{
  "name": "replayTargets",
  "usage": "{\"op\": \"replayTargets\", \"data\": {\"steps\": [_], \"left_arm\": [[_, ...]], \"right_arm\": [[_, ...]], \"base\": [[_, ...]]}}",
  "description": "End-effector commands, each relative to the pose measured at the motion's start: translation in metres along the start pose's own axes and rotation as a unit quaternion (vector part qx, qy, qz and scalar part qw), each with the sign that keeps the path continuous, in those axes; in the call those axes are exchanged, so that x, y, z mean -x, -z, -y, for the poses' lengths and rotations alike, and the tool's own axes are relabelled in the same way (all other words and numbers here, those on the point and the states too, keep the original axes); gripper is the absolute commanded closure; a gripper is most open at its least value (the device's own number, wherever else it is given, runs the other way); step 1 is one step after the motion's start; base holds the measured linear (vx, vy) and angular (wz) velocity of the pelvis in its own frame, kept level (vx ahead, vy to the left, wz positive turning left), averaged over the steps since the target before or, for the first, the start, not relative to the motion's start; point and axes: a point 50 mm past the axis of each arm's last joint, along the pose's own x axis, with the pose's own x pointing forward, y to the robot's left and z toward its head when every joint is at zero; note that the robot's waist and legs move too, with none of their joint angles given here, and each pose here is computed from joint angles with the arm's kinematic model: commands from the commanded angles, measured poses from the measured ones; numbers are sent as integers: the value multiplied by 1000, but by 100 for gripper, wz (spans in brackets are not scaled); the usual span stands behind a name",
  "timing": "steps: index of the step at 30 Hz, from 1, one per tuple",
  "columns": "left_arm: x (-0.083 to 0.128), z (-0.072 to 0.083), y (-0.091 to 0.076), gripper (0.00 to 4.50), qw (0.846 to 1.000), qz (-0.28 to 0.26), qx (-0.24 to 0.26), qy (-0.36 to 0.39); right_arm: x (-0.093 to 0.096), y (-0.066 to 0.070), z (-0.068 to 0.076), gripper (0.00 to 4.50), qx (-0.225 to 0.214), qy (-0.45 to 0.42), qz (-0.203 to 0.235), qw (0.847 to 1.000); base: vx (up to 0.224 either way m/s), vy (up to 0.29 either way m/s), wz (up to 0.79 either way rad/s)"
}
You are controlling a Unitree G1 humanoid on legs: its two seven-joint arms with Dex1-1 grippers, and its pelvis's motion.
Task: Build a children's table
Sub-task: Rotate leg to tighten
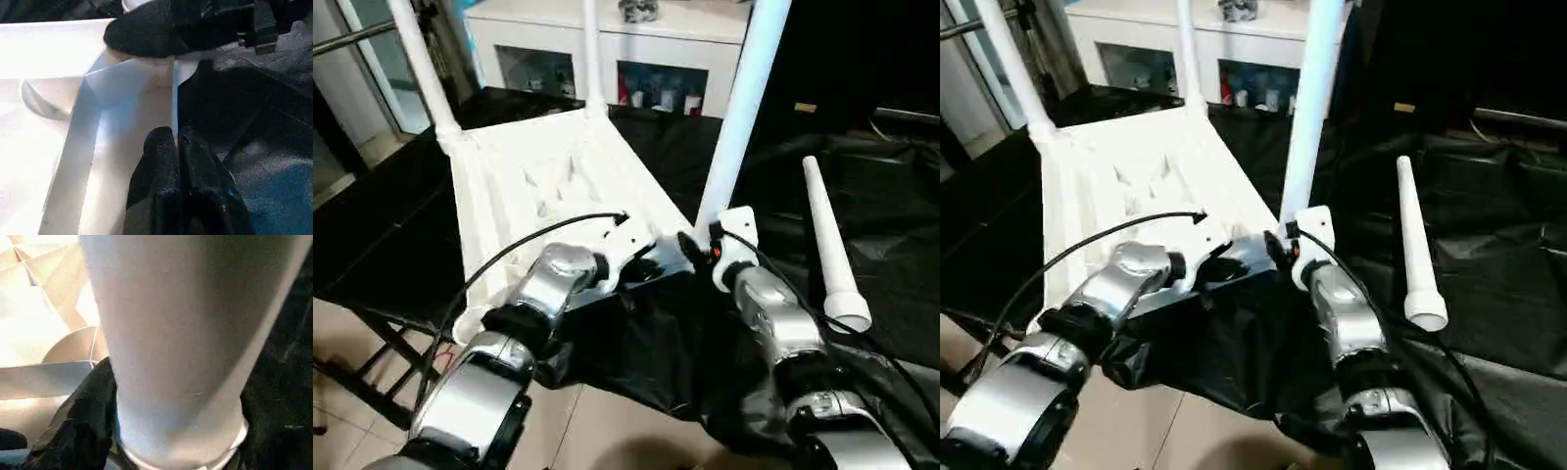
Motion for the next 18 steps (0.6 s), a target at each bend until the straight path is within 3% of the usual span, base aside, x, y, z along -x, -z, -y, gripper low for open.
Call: {"op": "replayTargets", "data": {"steps": [1, 3, 8, 9, 15, 18], "left_arm": [[-10, 9, -31, 450, 997, 67, -35, 20], [-6, 11, -27, 450, 996, 69, -42, 48], [4, 15, -19, 450, 991, 73, -57, 99], [9, 16, -15, 450, 988, 69, -62, 121], [19, 14, -7, 450, 985, 58, -72, 145], [29, 12, 0, 450, 982, 47, -73, 166]], "right_arm": [[-7, 7, -52, 95, -3, -140, -15, 990], [-2, 5, -49, 69, 25, -173, -11, 985], [9, 5, -44, 69, 61, -254, -12, 965], [16, 5, -40, 69, 72, -286, -16, 955], [27, 4, -33, 69, 82, -335, -24, 939], [37, 4, -27, 69, 83, -376, -35, 922]], "base": [[0, 0, 0], [0, 0, 0], [0, 0, 0], [0, 0, 0], [0, 0, 0], [0, 0, 0]]}}
